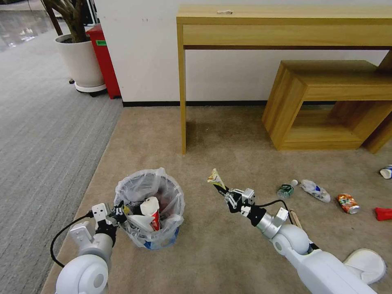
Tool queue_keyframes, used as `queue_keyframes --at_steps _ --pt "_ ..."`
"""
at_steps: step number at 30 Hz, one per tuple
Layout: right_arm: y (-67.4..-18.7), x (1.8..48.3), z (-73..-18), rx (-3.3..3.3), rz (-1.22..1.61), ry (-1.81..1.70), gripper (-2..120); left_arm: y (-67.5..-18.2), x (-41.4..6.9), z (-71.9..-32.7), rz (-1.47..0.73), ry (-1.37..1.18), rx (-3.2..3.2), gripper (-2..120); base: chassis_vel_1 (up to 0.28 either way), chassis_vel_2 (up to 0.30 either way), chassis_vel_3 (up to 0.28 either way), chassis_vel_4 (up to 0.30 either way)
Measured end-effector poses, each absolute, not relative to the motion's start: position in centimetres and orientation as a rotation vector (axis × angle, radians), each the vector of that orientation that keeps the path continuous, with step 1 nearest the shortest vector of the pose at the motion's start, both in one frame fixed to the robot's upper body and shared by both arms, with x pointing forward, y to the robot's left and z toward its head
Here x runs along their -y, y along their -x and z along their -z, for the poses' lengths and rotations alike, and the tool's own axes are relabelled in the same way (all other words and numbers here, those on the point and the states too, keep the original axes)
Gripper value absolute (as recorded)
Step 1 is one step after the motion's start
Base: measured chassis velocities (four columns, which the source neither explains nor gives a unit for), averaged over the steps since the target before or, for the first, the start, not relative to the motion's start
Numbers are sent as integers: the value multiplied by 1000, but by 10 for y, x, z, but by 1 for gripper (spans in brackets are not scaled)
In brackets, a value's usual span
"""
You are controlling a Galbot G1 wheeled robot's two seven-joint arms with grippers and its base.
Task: Pick up the trash bin and place the garbage on the floor into it.
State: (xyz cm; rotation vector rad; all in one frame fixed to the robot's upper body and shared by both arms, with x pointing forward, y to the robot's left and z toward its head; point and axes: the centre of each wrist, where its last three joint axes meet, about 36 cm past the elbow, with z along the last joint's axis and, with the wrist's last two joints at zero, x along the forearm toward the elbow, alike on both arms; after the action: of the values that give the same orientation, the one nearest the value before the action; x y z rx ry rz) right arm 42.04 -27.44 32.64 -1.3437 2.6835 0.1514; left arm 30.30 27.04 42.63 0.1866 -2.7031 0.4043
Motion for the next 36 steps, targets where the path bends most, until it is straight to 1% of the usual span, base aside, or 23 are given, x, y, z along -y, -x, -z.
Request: queue_keyframes --at_steps 7,14,23,31,35,36 --pt "-430 266 -353 -2478 -129 1522 0 -302 -267 -422 -371 -162 2693 2 0 0 0 0" --pt "-441 257 -382 -2384 -86 1615 0 -300 -267 -415 -300 -127 2680 2 0 0 0 0" --pt "-455 241 -398 -2319 -16 1730 0 -302 -264 -411 -259 -103 2672 2 0 0 0 0" --pt "-478 213 -427 -2228 50 1844 0 -301 -262 -407 -231 -93 2664 2 0 0 0 0" --pt "-491 182 -439 -2185 75 1915 0 -295 -262 -408 -229 -120 2670 2 0 0 0 0" --pt "-491 182 -439 -2185 75 1915 0 -295 -262 -408 -229 -120 2670 2 0 0 0 0"
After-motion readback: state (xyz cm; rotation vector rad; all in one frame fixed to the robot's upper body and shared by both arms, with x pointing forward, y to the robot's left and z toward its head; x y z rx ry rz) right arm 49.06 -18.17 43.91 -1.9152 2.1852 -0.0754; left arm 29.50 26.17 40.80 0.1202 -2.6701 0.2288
